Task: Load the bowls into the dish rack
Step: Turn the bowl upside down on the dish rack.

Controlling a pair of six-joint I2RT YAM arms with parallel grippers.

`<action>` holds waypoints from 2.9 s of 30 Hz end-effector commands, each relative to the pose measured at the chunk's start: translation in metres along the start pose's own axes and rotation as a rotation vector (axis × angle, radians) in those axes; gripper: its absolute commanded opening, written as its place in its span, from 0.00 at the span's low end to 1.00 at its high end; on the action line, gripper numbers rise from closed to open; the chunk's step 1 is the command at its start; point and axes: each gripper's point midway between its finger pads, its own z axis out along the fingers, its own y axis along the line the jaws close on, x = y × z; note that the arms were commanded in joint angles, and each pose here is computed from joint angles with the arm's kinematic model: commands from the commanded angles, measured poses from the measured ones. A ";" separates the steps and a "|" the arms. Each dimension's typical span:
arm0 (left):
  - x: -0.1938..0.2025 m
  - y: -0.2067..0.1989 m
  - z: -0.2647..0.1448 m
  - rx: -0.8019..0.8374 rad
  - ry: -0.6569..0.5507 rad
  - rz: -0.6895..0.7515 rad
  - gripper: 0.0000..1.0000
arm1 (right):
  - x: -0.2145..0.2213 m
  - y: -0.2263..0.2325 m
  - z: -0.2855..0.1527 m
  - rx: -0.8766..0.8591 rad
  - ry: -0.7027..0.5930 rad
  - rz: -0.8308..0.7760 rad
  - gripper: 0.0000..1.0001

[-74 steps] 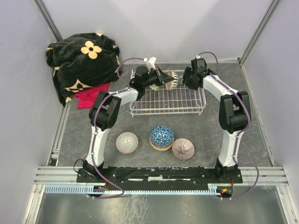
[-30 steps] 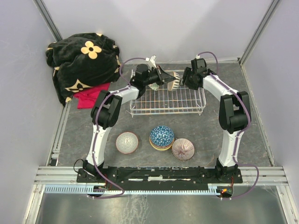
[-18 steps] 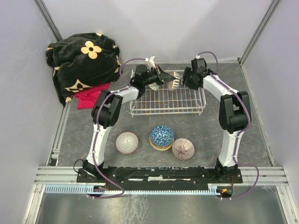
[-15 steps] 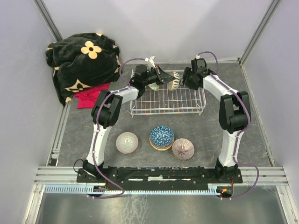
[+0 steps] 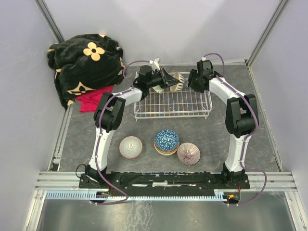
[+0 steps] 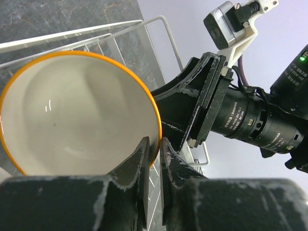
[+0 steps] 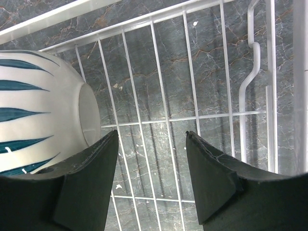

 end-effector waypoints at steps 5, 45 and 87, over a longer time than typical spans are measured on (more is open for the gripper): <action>0.011 0.047 -0.012 -0.149 0.044 -0.049 0.17 | -0.032 0.025 -0.021 -0.085 -0.094 -0.010 0.67; -0.033 0.066 -0.060 -0.488 0.012 -0.089 0.04 | -0.049 0.065 -0.039 -0.319 -0.162 0.012 0.61; -0.037 -0.024 0.004 0.071 0.022 -0.159 0.03 | -0.051 0.057 -0.046 -0.276 -0.168 -0.011 0.63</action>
